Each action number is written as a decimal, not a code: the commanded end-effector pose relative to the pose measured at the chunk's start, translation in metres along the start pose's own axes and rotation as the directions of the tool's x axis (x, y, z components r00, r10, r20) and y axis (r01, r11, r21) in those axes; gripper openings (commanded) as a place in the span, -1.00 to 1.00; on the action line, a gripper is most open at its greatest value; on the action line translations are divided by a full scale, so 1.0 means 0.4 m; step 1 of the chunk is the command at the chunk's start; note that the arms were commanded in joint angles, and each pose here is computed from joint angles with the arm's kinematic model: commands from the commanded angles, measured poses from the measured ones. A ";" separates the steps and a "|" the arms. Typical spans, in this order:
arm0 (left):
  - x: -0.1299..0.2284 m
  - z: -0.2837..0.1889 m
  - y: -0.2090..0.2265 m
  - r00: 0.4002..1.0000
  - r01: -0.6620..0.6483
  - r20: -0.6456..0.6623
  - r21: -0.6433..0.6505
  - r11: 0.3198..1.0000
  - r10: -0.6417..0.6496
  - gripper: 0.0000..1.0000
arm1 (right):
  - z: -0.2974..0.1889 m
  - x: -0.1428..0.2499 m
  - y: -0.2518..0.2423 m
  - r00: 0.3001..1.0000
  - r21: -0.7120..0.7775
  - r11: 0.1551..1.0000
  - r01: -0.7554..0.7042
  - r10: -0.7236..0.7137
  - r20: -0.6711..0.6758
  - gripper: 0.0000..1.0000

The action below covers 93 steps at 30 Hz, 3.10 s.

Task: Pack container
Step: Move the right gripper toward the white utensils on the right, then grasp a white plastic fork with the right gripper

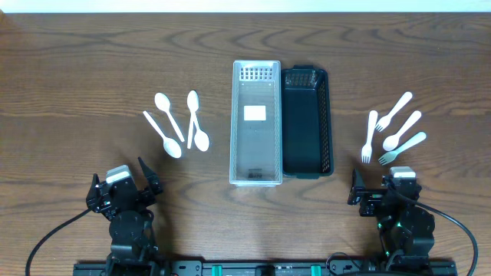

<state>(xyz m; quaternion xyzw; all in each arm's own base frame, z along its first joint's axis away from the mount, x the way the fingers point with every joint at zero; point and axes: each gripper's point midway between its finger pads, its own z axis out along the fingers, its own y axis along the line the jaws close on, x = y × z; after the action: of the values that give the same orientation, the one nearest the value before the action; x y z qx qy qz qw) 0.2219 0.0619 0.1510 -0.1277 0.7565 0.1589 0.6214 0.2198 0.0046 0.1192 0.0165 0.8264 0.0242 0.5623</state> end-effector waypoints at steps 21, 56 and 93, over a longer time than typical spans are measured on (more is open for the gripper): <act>0.028 0.006 -0.011 0.999 0.024 -0.023 0.021 0.999 -0.024 0.96 | -0.001 0.000 0.049 0.999 -0.114 0.992 -0.050 0.050 0.000 0.98; -0.225 0.012 -0.274 0.828 0.242 -0.560 0.393 0.887 0.023 0.96 | 0.065 -0.282 0.045 0.854 0.063 0.982 -0.180 0.188 -0.485 0.98; -0.089 0.039 -0.286 0.666 0.138 -0.714 0.404 0.904 0.217 0.96 | 0.282 0.086 -0.382 0.326 0.770 0.595 -0.230 0.792 -0.515 0.50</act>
<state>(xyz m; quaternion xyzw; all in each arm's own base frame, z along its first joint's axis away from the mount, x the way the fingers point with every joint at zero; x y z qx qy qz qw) 0.2841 -0.0383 0.1678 -0.0284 0.9632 -0.0641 0.2595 0.3083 -0.1397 0.0420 0.4235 0.9049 -0.0341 0.0230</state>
